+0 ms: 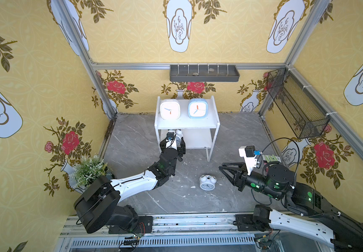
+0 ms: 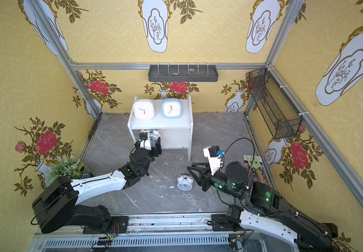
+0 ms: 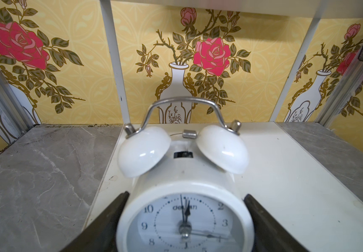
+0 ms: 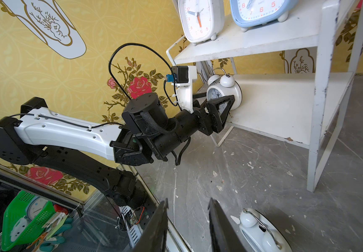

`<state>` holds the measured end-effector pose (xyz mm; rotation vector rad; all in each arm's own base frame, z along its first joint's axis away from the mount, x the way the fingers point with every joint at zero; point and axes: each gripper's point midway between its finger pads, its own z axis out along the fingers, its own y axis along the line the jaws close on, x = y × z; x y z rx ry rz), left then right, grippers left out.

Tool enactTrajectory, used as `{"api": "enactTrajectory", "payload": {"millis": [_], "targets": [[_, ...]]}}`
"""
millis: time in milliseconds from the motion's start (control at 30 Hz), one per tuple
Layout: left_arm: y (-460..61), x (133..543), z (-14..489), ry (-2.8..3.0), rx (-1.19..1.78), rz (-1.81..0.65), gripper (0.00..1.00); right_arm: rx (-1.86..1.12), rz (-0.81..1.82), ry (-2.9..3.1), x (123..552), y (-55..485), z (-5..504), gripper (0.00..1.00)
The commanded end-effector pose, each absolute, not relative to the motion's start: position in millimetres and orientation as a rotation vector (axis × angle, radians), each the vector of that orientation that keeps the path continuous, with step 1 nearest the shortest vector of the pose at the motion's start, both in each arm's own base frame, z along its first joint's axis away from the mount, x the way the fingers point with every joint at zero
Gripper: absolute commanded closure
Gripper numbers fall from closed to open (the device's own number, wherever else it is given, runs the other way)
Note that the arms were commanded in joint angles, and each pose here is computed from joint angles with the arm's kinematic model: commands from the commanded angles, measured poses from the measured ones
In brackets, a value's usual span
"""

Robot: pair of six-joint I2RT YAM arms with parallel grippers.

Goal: Place the alarm clocks on the shelf by style
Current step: Place the alarm on the shelf.

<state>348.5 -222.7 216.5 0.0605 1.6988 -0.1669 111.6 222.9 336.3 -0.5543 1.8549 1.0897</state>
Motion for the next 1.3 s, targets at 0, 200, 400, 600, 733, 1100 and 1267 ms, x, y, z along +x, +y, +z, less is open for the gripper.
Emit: {"api": "enactTrajectory", "payload": {"millis": [0, 200, 400, 600, 733, 1100, 1267], "targets": [[-221.2, 347.2, 208.8, 1.718, 0.089, -0.137, 0.11, -0.535, 1.133, 1.802, 111.6, 225.7, 349.3, 0.66], [-219.6, 346.4, 210.5, 1.712, 0.087, -0.13, 0.02, -0.538, 1.131, 1.801, 111.8, 226.4, 350.1, 0.65], [-212.1, 342.9, 214.4, 1.703, 0.064, -0.119, 0.01, -0.542, 1.125, 1.804, 112.4, 227.5, 351.0, 0.65], [-209.5, 331.0, 218.8, 1.69, 0.068, -0.139, 0.01, -0.543, 1.122, 1.804, 113.0, 228.1, 351.1, 0.63], [-208.8, 321.3, 217.0, 1.694, 0.08, -0.148, 0.01, -0.541, 1.116, 1.807, 113.9, 228.2, 350.8, 0.61], [-205.3, 307.0, 215.5, 1.712, 0.081, -0.213, 0.02, -0.547, 1.118, 1.81, 113.3, 229.3, 351.0, 0.59], [-206.2, 296.1, 208.8, 1.727, 0.11, -0.275, 0.18, -0.549, 1.116, 1.812, 113.7, 230.2, 347.0, 0.6]]}}
